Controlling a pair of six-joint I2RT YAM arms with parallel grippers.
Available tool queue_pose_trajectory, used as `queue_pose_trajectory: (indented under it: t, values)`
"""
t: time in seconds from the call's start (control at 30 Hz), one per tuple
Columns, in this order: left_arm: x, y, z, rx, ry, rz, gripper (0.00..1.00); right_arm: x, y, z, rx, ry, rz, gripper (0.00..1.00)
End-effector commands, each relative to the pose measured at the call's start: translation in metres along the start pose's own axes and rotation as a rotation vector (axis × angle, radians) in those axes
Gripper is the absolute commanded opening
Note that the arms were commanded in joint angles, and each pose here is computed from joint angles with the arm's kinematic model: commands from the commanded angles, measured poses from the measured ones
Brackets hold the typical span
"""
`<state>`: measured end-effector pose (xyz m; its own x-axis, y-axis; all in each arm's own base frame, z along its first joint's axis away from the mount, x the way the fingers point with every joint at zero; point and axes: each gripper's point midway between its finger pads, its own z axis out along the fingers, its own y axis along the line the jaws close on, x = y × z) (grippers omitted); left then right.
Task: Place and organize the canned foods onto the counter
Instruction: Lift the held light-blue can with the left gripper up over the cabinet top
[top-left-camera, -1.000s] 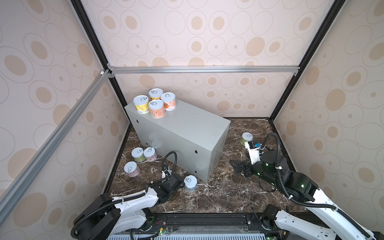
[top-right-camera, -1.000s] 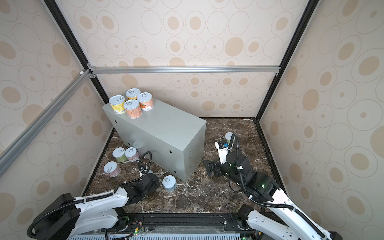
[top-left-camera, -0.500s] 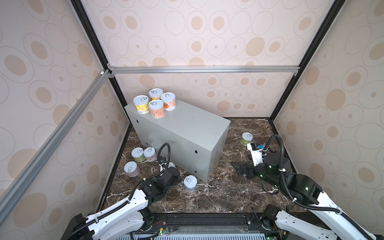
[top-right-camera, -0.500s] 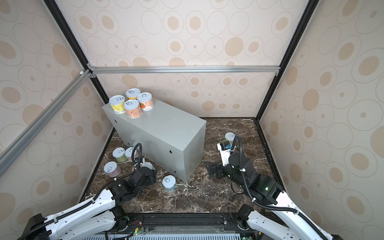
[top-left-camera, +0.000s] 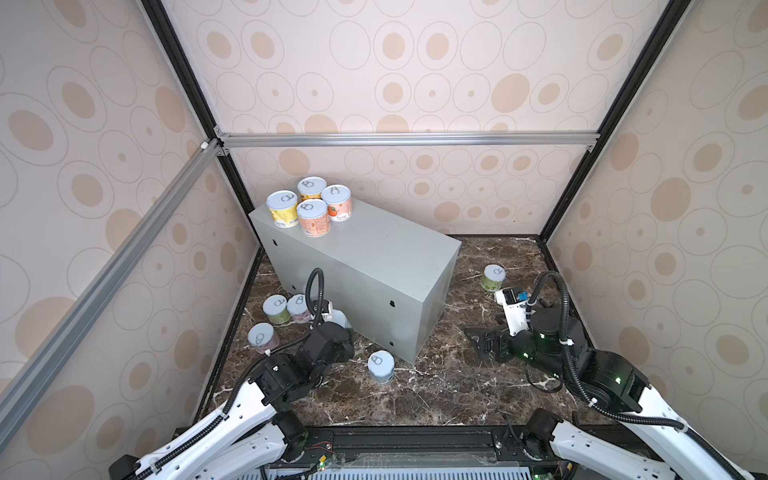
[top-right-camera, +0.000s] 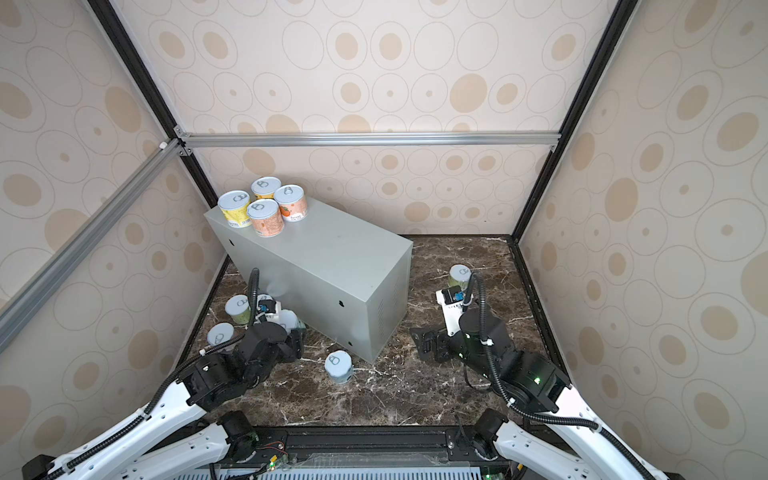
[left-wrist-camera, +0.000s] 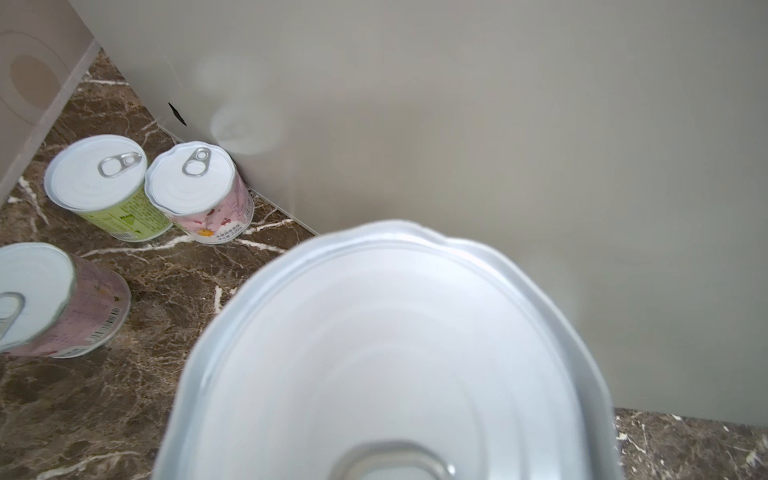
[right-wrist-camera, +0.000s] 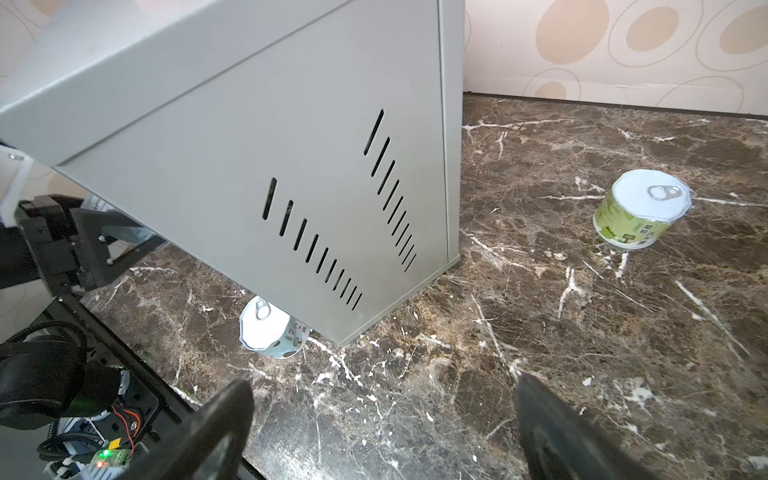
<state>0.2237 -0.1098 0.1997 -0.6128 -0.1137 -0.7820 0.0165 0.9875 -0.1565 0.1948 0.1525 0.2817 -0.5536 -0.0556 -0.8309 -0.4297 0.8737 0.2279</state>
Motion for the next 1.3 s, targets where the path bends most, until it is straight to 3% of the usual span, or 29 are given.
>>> queue_pose_trajectory:
  t: [0.0, 0.87, 1.27]
  values:
    - [-0.032, -0.003, -0.026, 0.027, -0.064, 0.053, 0.61, 0.002, -0.001, -0.003, -0.005, 0.007, 0.022, 1.00]
    - [-0.150, -0.033, -0.116, 0.119, -0.209, 0.206, 0.61, -0.008, 0.016, -0.013, -0.086, 0.009, 0.019, 1.00]
    - [-0.188, -0.074, -0.116, 0.175, -0.224, 0.265, 0.62, -0.019, 0.016, -0.020, -0.070, 0.003, -0.012, 1.00]
